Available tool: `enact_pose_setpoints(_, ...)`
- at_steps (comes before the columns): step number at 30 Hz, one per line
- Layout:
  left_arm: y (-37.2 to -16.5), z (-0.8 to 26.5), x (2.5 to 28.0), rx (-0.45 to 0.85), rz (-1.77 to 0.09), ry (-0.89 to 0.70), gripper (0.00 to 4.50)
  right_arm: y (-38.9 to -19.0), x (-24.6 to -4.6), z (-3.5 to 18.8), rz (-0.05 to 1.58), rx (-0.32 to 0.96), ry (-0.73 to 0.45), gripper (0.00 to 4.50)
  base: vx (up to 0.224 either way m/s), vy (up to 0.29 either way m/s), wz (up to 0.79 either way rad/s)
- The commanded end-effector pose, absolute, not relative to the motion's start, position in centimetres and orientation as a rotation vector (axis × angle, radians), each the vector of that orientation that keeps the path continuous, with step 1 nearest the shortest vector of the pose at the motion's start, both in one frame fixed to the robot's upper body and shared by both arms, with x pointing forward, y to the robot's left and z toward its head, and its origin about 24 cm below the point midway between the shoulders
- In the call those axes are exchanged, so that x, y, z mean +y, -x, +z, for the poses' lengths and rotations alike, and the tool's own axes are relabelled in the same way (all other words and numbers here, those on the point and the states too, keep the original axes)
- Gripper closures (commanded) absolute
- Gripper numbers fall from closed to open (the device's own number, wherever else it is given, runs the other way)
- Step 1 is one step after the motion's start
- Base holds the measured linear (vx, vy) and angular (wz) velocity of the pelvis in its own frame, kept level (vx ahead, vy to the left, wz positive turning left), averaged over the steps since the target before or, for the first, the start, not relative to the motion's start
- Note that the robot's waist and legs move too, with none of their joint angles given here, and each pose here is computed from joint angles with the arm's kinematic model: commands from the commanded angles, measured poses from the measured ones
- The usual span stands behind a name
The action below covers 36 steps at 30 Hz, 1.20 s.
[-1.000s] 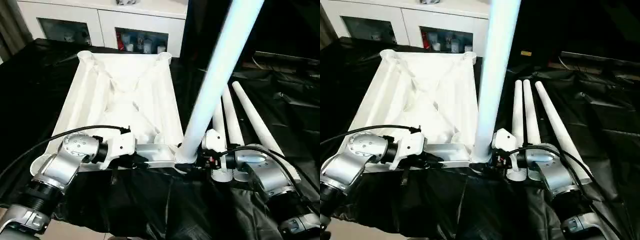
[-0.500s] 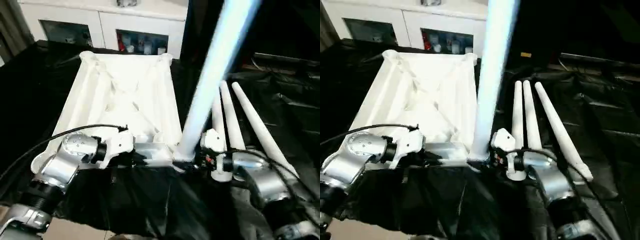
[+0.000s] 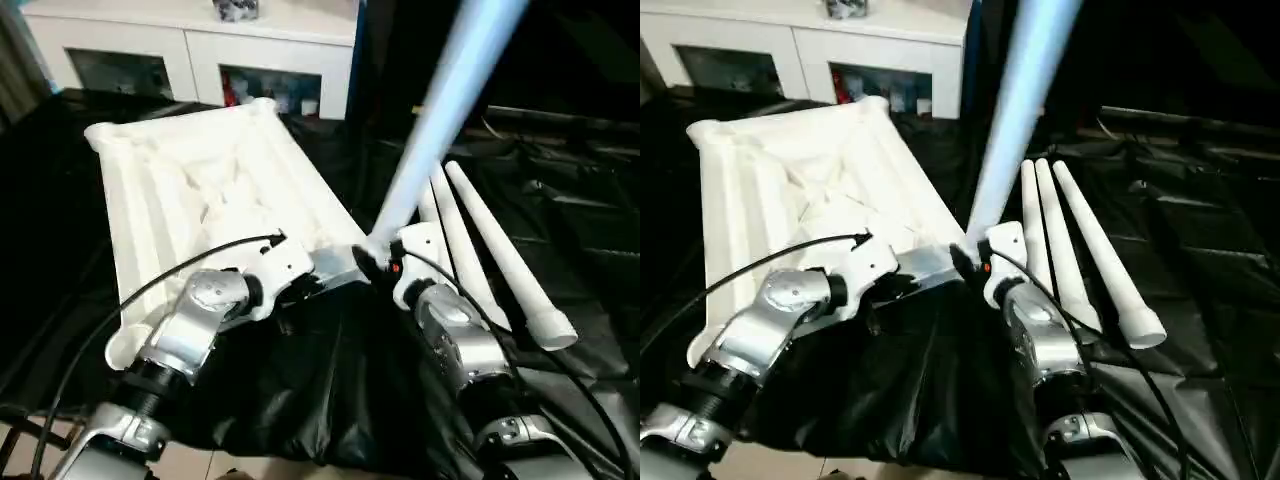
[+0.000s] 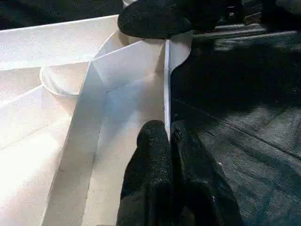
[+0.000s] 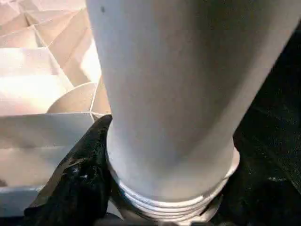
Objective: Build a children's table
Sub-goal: Insert table leg to table base
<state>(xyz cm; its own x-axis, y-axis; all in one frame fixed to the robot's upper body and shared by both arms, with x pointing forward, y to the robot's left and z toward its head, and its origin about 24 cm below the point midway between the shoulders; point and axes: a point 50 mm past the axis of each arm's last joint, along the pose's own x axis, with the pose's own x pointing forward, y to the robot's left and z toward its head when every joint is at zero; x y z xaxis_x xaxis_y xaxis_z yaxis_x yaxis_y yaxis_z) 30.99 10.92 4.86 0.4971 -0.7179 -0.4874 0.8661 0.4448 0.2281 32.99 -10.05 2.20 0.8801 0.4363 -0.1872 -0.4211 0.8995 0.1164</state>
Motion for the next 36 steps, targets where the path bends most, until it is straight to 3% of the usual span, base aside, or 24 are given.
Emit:
enact_pose_setpoints(1, -29.9, 3.6, 8.5, 0.361, -1.088, -0.469, 4.5, -31.7, -6.3, 0.6, 0.578, 0.307, -0.131, 1.75, 0.0, 0.0, 0.0)
enact_pose_setpoints(11, -29.2, 3.3, 9.3, 0.392, -1.103, -0.469, 4.5, -31.9, -6.0, 0.6, 0.623, 0.292, -0.04, 1.75, 0.016, -0.004, 0.04)
enact_pose_setpoints(23, -28.4, 3.8, 10.5, 0.336, -1.186, -0.528, 4.5, -32.3, -7.1, 2.2, 0.718, 0.198, -0.05, 1.76, 0.0, 0.0, 0.0)
enact_pose_setpoints(25, -28.3, 4.4, 11.2, 0.33, -1.192, -0.493, 4.06, -32.6, -7.7, 3.0, 0.737, 0.173, -0.034, 1.76, 0.0, 0.0, 0.0)
enact_pose_setpoints(34, -27.1, 8.0, 13.4, 0.203, -1.301, -0.366, 3.52, -32.4, -10.4, 6.5, 0.944, 0.111, -0.007, 1.76, 0.0, 0.0, 0.0)
enact_pose_setpoints(36, -27.4, 10.2, 14.1, 0.14, -1.301, -0.24, 3.26, -31.8, -11.3, 7.5, 1.047, 0.111, -0.021, 1.76, 0.0, 0.0, 0.0)
